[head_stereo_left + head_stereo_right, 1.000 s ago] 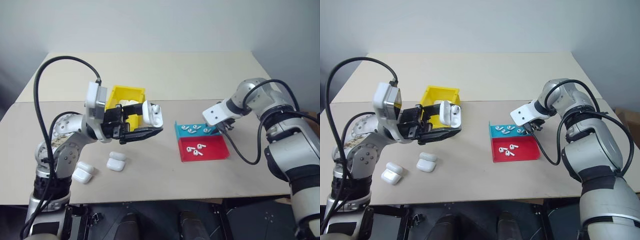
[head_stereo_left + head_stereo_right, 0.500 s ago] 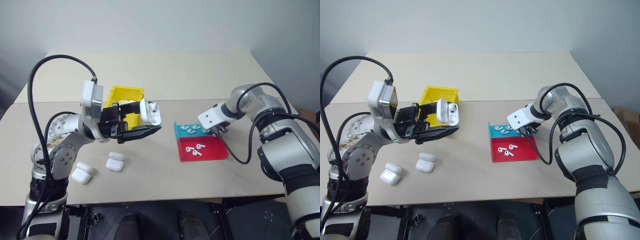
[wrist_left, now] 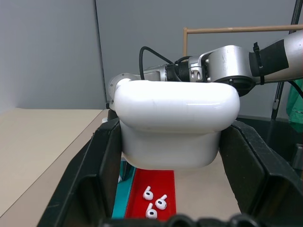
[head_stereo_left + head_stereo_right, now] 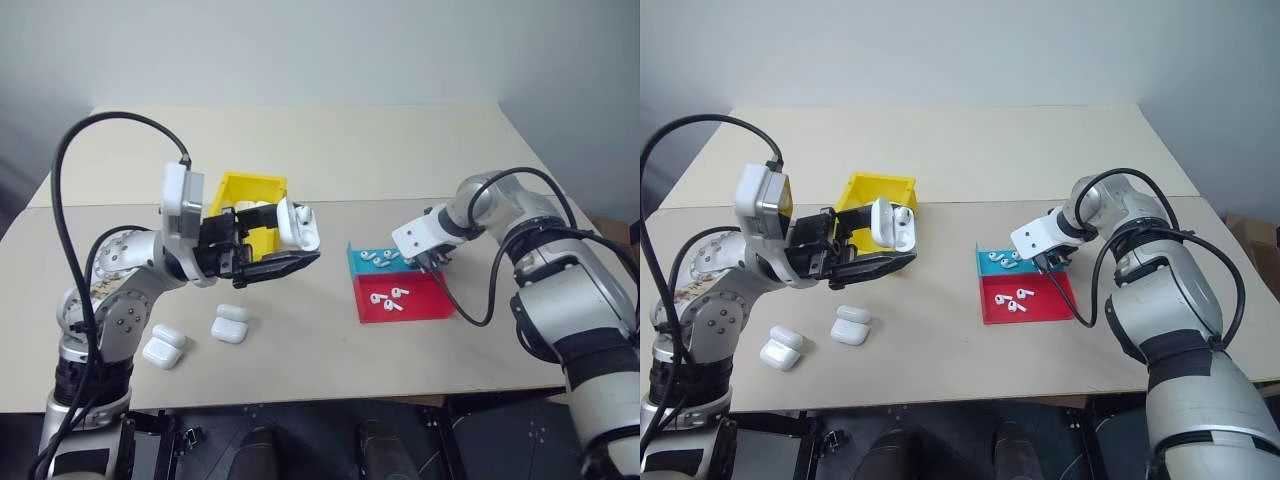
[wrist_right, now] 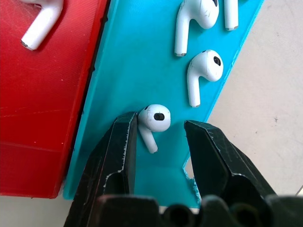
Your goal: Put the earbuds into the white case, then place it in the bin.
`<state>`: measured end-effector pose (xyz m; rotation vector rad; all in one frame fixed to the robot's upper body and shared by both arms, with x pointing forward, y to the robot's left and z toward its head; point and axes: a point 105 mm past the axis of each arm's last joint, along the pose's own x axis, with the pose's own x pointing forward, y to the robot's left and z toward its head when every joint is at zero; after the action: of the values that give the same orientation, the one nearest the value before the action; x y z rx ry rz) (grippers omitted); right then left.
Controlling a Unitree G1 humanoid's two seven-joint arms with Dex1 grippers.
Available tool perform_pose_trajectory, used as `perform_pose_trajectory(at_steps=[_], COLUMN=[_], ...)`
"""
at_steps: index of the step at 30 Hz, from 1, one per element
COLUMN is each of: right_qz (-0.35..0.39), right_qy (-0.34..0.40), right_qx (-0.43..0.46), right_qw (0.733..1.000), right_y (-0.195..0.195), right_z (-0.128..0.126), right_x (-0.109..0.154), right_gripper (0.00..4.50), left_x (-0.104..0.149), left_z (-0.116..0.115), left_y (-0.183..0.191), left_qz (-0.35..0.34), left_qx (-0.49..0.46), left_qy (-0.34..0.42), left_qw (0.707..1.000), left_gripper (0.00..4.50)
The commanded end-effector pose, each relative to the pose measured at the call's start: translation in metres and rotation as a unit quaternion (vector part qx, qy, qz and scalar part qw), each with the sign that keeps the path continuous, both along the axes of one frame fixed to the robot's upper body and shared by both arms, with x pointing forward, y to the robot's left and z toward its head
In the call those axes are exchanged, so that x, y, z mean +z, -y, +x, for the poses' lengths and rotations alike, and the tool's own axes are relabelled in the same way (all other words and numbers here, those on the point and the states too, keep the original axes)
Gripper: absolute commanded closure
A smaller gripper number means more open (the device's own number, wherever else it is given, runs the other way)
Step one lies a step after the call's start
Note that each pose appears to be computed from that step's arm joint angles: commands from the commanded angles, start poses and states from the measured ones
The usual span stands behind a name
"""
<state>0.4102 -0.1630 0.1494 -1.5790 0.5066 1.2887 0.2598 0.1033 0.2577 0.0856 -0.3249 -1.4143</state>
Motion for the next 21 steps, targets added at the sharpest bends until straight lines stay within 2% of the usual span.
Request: perform_pose_trajectory(at_steps=[1,3,4,11,15,17,21], right_qz=[-0.006,-0.002,-0.001,0.03,0.125,0.218,0.352], right_qy=[-0.015,-0.017,-0.018,-0.019,-0.02,-0.028,-0.057], right_qx=[-0.01,-0.012,-0.012,-0.032,-0.064,-0.078,-0.071], right_qw=[1.0,1.0,1.0,0.999,0.99,0.972,0.932], right_y=[0.006,0.005,0.004,0.007,0.008,0.008,0.014], right_z=[-0.003,-0.002,-0.003,-0.002,-0.001,-0.003,-0.021], right_x=[-0.004,-0.004,-0.004,-0.001,0.028,0.058,0.095], right_gripper=[3.04,3.69,3.82,3.82,3.82,3.82,3.82], left_x=[0.009,0.009,0.009,0.009,0.01,0.011,0.013], left_z=[-0.008,-0.008,-0.008,-0.005,-0.004,-0.002,0.004], left_y=[0.0,-0.001,-0.001,-0.001,0.003,0.005,0.008], left_qz=[-0.004,-0.004,-0.004,-0.002,-0.004,-0.006,-0.009], left_qx=[-0.004,-0.004,-0.004,-0.011,-0.022,-0.031,-0.041], left_qy=[0.024,0.024,0.024,0.025,0.025,0.026,0.027], left_qw=[1.0,1.0,1.0,1.0,0.999,0.999,0.999], left_gripper=[1.7,1.7,1.7,1.7,1.7,1.7,1.7])
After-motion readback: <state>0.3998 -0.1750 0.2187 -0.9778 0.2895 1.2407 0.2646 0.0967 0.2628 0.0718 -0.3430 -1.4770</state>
